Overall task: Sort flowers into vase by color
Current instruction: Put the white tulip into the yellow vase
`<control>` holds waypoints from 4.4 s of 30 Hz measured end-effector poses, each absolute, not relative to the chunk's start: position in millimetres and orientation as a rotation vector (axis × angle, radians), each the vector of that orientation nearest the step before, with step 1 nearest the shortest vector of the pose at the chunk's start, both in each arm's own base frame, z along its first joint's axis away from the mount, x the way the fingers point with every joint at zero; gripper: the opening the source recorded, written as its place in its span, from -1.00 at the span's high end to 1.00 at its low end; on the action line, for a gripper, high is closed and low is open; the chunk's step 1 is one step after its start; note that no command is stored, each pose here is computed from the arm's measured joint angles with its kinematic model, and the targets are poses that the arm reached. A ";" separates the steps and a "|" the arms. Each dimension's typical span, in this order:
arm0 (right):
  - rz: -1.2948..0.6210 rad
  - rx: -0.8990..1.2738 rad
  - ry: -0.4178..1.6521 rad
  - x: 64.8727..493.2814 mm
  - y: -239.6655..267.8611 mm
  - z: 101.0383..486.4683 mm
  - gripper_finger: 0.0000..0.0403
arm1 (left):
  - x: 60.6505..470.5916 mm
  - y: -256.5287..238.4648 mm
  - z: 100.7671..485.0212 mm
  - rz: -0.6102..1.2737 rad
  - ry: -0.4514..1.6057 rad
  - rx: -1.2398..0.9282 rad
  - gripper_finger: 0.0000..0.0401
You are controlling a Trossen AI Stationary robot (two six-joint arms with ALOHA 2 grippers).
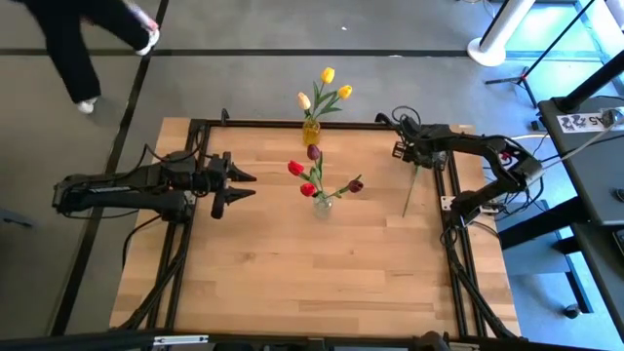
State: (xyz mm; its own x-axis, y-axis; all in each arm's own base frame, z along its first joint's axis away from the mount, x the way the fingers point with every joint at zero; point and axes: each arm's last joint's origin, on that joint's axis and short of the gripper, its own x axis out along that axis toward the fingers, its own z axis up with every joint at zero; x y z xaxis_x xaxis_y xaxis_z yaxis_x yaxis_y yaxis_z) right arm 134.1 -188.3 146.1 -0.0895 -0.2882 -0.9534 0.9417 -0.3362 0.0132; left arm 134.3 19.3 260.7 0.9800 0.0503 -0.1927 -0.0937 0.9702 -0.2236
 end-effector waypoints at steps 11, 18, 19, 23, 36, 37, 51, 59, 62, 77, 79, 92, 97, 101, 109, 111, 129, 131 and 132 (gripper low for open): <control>-1.668 1.208 0.902 132.1 -187.0 136.4 0.38 | 134.4 19.2 261.2 0.071 0.182 -0.229 0.03; -1.708 1.223 1.027 126.4 -179.9 140.8 0.41 | 134.7 19.3 262.9 0.069 0.165 -0.224 0.03; -1.709 1.224 1.026 126.4 -179.9 140.7 0.41 | 134.7 19.3 262.9 0.069 0.165 -0.224 0.03; -1.709 1.222 1.023 126.5 -180.2 140.7 0.41 | 134.7 19.4 262.9 0.071 0.165 -0.224 0.03; -1.674 1.199 1.081 124.6 -188.6 132.6 0.94 | 139.0 19.8 250.0 0.048 0.045 -0.208 0.03; -1.655 1.184 1.084 126.1 -188.7 134.6 0.94 | 139.3 20.1 245.8 0.049 0.035 -0.207 0.03; -1.126 0.571 0.308 202.3 -120.0 270.9 0.97 | 139.1 23.1 246.8 0.069 -0.063 -0.194 0.03; -0.768 0.192 -0.093 256.2 -72.0 316.8 0.98 | 139.7 25.4 246.8 0.145 -0.069 -0.140 0.03; -0.712 0.093 -0.227 268.7 -67.6 324.5 0.99 | 139.5 25.8 247.0 0.152 -0.070 -0.118 0.03; -0.643 -0.210 -0.437 335.8 -99.6 317.6 1.00 | 137.4 34.1 242.3 0.260 -0.025 -0.121 0.03; -0.651 -0.218 -0.416 338.1 -106.0 323.7 1.00 | 135.0 36.3 242.7 0.278 -0.028 -0.126 0.03; -0.704 -0.211 -0.356 332.1 -138.3 324.9 1.00 | 129.4 50.3 252.8 0.318 -0.029 -0.201 0.03; -0.692 -0.230 -0.371 330.2 -149.9 321.8 1.00 | 126.2 55.9 257.8 0.340 -0.019 -0.206 0.03; -0.671 -0.221 -0.372 333.8 -160.6 310.2 1.00 | 124.6 58.7 252.6 0.368 0.031 -0.221 0.03; -0.669 -0.194 -0.339 343.9 -169.0 289.6 1.00 | 124.0 59.6 251.4 0.377 0.042 -0.227 0.03; -0.664 -0.172 -0.324 346.6 -170.1 285.8 1.00 | 124.0 59.5 251.3 0.376 0.043 -0.229 0.03; -0.682 -0.030 -0.131 362.2 -177.7 241.4 1.00 | 124.1 59.4 252.1 0.370 0.041 -0.198 0.03; -0.681 0.001 -0.092 363.3 -178.2 235.2 1.00 | 124.1 59.4 252.0 0.370 0.042 -0.196 0.03; -0.681 0.010 -0.073 363.4 -178.4 233.2 1.00 | 124.1 59.4 252.0 0.370 0.042 -0.196 0.03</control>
